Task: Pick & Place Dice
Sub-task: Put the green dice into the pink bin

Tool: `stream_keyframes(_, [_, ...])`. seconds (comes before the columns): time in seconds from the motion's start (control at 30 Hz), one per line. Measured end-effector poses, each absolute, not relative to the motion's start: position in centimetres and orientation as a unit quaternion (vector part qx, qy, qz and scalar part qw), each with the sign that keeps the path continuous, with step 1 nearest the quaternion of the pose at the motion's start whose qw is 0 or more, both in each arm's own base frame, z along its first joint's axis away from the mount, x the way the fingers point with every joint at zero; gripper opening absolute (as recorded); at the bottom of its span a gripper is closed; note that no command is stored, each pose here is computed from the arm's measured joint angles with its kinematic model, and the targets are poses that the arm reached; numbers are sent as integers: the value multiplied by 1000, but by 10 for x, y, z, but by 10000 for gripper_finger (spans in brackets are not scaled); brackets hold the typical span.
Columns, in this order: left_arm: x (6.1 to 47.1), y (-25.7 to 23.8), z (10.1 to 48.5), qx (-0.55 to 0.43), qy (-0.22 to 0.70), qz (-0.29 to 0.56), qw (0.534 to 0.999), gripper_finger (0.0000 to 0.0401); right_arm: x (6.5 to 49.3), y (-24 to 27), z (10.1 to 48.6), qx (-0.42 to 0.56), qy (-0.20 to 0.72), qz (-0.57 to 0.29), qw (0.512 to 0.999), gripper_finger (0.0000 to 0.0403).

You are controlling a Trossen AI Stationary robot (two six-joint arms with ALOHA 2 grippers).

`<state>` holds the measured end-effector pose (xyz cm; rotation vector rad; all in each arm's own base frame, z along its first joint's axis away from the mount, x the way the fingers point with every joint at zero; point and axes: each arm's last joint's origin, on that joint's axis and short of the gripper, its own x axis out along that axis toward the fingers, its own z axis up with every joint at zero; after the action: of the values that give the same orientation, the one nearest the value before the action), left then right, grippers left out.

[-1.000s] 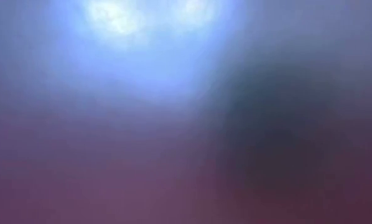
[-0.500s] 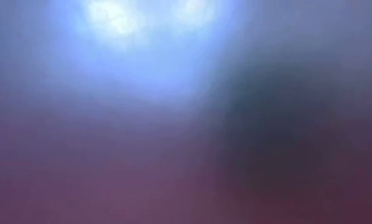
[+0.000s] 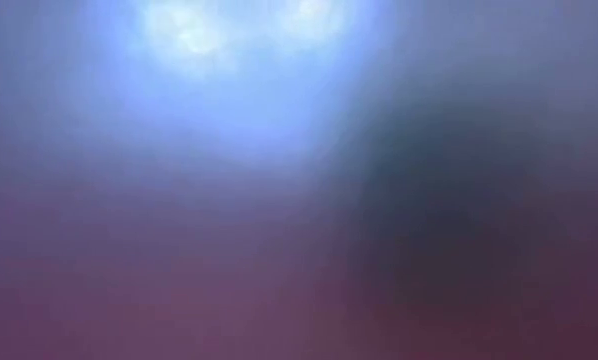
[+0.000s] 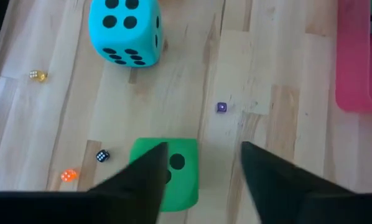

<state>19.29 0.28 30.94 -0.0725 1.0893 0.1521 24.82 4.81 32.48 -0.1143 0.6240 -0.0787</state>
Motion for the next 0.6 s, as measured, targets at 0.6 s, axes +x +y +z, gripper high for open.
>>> stream_keyframes(0.6, [193, 2, 309, -46, 518, 57, 852, 398, 248, 48, 325, -56, 307, -39, 949, 400])
